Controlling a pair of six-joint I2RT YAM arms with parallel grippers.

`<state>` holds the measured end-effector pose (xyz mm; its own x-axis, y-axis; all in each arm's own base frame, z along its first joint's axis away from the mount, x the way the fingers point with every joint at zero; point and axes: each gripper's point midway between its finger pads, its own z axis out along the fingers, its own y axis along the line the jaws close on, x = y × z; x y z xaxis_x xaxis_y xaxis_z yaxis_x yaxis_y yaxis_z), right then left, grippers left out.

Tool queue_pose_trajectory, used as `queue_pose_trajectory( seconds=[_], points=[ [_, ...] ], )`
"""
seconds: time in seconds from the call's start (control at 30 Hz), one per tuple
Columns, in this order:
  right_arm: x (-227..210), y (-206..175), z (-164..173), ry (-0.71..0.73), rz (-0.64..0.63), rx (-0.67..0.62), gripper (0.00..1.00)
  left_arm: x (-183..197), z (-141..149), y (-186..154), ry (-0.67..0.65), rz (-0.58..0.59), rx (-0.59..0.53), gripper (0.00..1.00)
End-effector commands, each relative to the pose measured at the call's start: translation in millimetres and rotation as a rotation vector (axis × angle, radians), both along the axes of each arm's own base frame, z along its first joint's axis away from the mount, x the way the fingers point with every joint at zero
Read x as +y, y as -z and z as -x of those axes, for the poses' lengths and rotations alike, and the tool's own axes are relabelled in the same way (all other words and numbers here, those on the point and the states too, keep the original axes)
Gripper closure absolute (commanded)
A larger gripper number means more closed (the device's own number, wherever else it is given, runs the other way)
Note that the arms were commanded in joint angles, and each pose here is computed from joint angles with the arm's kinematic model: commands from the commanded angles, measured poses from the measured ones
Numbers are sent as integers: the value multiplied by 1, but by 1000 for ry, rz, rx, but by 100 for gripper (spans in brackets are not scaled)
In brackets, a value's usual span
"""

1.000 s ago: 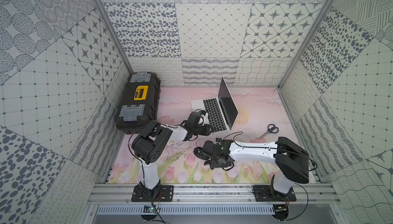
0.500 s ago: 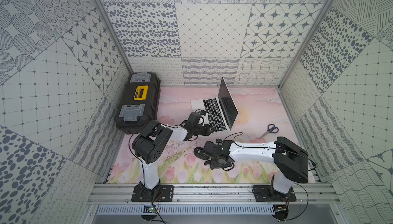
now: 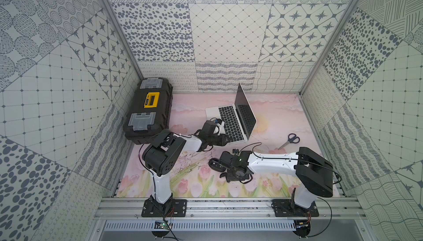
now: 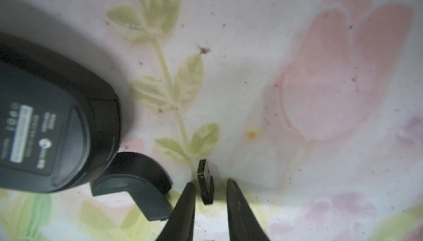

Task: Insert the wireless mouse receiver into the laptop
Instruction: Pick up the USB plug at the center of the board.

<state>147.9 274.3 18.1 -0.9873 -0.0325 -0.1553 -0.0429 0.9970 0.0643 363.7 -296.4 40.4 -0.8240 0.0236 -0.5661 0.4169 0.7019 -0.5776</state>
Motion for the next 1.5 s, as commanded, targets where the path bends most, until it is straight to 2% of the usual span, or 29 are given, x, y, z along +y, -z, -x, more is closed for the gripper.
queue_pose_trajectory(
  seconds=[0.0,0.37,0.5,0.87,1.23,1.47],
  points=[
    [-6,-1,-9,24,-12,-28,72,7,7,15,0,-17,70,66],
    [-15,-6,-11,77,-75,-36,72,5,8,18,5,-11,80,67],
    [-13,-10,-13,52,-81,-49,70,5,7,19,4,-10,81,67],
    [-12,-9,-16,-40,35,-55,67,5,7,21,7,-18,85,67],
    [-16,0,-8,-89,68,-6,67,4,7,25,10,-19,97,67],
    [-14,5,-6,-132,79,13,71,4,7,27,10,-21,103,67]
  ],
)
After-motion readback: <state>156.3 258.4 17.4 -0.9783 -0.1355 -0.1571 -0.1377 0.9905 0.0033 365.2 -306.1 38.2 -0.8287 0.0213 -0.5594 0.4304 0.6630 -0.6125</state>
